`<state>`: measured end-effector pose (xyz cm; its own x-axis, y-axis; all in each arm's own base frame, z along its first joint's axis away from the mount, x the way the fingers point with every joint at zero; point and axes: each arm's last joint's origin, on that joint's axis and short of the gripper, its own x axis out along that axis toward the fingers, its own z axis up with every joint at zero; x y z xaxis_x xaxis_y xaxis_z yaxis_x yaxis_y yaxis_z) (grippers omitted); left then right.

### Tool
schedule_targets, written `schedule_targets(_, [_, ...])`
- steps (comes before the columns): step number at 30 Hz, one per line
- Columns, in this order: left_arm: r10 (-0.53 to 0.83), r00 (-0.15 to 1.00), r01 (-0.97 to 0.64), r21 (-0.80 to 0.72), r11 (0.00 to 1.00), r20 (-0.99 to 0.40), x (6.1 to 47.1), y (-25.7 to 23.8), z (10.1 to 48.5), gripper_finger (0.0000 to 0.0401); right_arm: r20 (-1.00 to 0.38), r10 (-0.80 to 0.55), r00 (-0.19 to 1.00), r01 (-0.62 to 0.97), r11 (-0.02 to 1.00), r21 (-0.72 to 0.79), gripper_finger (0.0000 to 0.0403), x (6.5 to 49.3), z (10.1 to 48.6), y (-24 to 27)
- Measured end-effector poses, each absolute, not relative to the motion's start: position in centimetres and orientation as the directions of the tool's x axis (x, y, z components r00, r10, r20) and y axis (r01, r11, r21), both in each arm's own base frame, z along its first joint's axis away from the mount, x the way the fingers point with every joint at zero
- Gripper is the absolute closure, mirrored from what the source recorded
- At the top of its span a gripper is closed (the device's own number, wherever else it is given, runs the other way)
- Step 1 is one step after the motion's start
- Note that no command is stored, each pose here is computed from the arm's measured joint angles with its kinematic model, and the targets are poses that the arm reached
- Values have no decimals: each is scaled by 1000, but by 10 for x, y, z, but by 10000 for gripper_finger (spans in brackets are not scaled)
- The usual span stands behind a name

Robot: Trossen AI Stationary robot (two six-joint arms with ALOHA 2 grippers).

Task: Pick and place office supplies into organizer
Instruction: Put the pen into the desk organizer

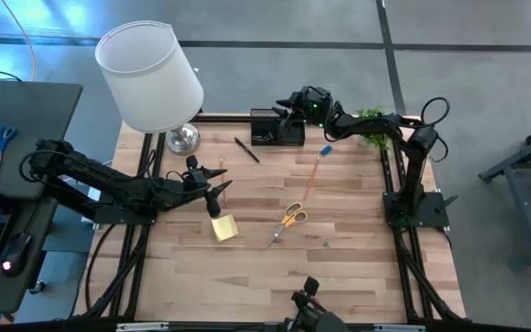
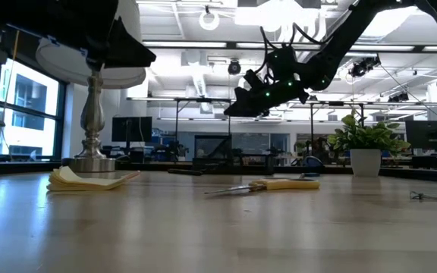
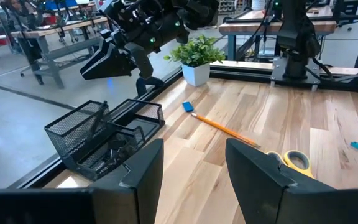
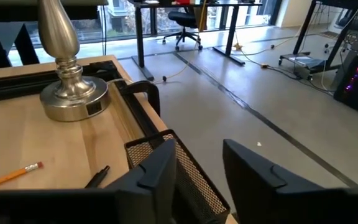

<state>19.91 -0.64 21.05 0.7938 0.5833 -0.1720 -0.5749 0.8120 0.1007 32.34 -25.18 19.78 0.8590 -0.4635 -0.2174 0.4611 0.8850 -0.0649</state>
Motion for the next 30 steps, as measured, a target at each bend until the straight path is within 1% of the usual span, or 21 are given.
schedule_targets(2, [586, 790, -579, 98, 810, -179, 199, -6, 210, 238, -208, -452, 868, 449, 891, -62, 256, 324, 199, -251])
schedule_targets(5, [635, 749, -631, 89, 771, -189, 197, -5, 207, 238, -179, -403, 898, 399, 915, -57, 245, 328, 202, -247])
schedule_targets(9, [711, 672, -719, 50, 694, -207, 194, -2, 203, 238, -156, -352, 923, 348, 936, -57, 243, 338, 210, -229])
schedule_targets(12, [734, 633, -757, 1, 653, -247, 192, 5, 197, 238, -149, -307, 940, 299, 952, -71, 242, 347, 217, -210])
schedule_targets(15, [720, 621, -767, -48, 640, -310, 190, 14, 191, 238, -177, -243, 954, 230, 969, -90, 242, 357, 218, -187])
schedule_targets(19, [713, 606, -775, -58, 630, -352, 188, 23, 187, 238, -236, -183, 954, 163, 981, -103, 242, 369, 215, -157])
schedule_targets(21, [712, 604, -776, -59, 628, -358, 188, 24, 187, 238, -287, -177, 942, 156, 983, -95, 242, 373, 210, -145])
schedule_targets(25, [708, 609, -771, -58, 634, -357, 188, 24, 187, 238, -383, -225, 896, 188, 973, -132, 242, 377, 199, -127])
schedule_targets(28, [708, 611, -768, -48, 638, -355, 188, 24, 188, 238, -418, -272, 867, 225, 961, -159, 242, 379, 194, -120])
schedule_targets(30, [708, 610, -768, -46, 639, -356, 189, 24, 187, 238, -442, -292, 848, 251, 956, -149, 242, 379, 190, -120])
